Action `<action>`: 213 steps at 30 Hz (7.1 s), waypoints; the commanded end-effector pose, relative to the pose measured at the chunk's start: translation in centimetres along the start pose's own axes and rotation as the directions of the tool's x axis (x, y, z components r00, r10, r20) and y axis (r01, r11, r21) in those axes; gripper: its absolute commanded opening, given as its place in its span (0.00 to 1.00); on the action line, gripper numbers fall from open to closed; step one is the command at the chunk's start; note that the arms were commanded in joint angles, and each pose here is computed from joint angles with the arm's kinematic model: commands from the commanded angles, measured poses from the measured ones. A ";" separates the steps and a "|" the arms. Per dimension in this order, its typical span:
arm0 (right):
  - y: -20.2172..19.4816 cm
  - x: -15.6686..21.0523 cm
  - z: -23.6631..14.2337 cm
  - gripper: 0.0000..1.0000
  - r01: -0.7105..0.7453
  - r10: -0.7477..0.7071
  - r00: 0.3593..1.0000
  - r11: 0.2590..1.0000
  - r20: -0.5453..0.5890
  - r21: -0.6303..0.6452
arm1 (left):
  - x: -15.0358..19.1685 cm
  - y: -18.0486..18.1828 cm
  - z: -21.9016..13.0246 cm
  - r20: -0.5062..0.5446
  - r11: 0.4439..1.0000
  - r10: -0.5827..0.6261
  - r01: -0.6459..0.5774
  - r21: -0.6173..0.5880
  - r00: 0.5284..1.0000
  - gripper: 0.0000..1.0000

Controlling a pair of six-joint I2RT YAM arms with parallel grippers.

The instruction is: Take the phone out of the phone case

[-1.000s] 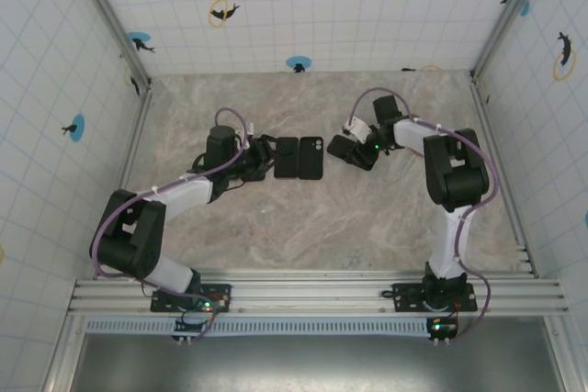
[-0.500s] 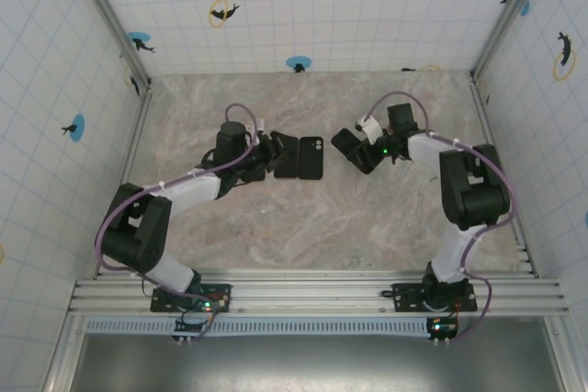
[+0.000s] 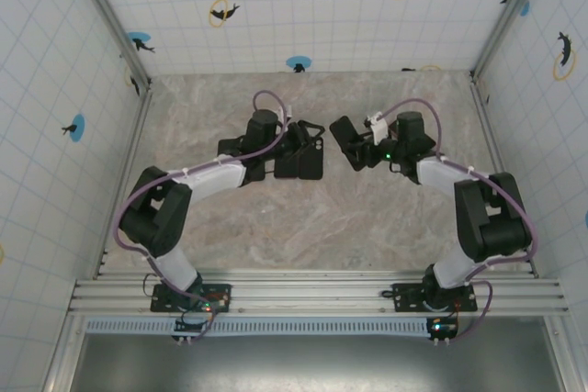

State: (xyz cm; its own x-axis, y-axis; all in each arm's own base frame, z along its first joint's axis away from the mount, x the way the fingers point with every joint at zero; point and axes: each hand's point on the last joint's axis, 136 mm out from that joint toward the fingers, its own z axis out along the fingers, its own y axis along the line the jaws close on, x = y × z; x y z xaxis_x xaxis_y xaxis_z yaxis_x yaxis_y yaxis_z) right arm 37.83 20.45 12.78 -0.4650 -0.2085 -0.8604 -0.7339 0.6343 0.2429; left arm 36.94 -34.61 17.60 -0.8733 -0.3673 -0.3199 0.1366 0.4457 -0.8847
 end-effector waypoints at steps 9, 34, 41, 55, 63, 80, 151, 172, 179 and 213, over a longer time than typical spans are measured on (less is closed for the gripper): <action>4.2 -3.4 -0.8 0.56 0.055 -0.045 0.991 0.995 0.126 -0.081 | 0.4 -0.7 2.2 0.002 0.994 0.094 -0.094 -0.060 0.996 0.46; 5.8 -3.8 -2.2 0.90 0.038 -0.019 0.986 0.993 0.168 -0.110 | 0.1 -4.1 1.4 -0.010 0.988 0.157 -0.157 0.000 0.988 0.02; 5.1 -3.8 -5.4 0.93 -0.073 0.092 0.962 0.994 0.255 -0.082 | -1.5 -6.8 -0.5 -0.021 0.971 0.209 -0.205 0.120 0.978 0.01; 8.6 -4.0 -9.9 0.70 -0.390 0.460 0.759 0.888 0.461 -0.244 | -3.1 -12.0 -4.0 -0.016 0.891 0.214 -0.189 0.412 0.977 0.01; 10.4 -5.1 -11.2 0.56 -0.416 0.541 0.643 0.841 0.542 -0.346 | -2.4 -13.5 -4.8 -0.068 0.857 0.179 -0.121 0.501 0.982 0.01; 13.6 -8.3 -11.3 0.26 -0.316 0.565 0.619 0.815 0.545 -0.486 | -1.6 -14.6 -5.8 -0.093 0.840 0.142 -0.071 0.538 0.985 0.00; 16.0 0.5 -8.0 0.52 0.362 -0.314 0.932 0.843 0.184 -0.397 | 4.2 -12.5 -13.4 -0.084 0.520 0.801 -0.618 0.590 0.593 0.00; 19.4 0.6 -6.1 0.24 0.390 -0.357 0.917 0.696 0.180 -0.603 | 5.5 -12.2 -15.1 -0.063 0.462 0.837 -0.642 0.612 0.543 0.00; 19.3 0.6 -5.8 0.17 0.404 -0.376 0.909 0.694 0.178 -0.597 | 6.0 -12.9 -15.8 -0.051 0.443 0.836 -0.618 0.650 0.546 0.00; 19.6 -2.8 -6.7 0.15 0.554 -0.477 0.832 0.699 0.282 -0.452 | 5.9 -12.8 -15.1 -0.103 0.504 0.786 -0.537 0.676 0.609 0.00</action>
State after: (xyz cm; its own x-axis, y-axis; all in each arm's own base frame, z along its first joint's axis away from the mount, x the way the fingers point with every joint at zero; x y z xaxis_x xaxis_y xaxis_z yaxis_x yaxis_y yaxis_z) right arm 21.95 27.76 19.43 0.0232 -0.3969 -0.9176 -0.9988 0.0306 -0.0385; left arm 23.87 -30.11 31.43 -0.4619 0.2147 -0.8605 0.8709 -0.0739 -0.4859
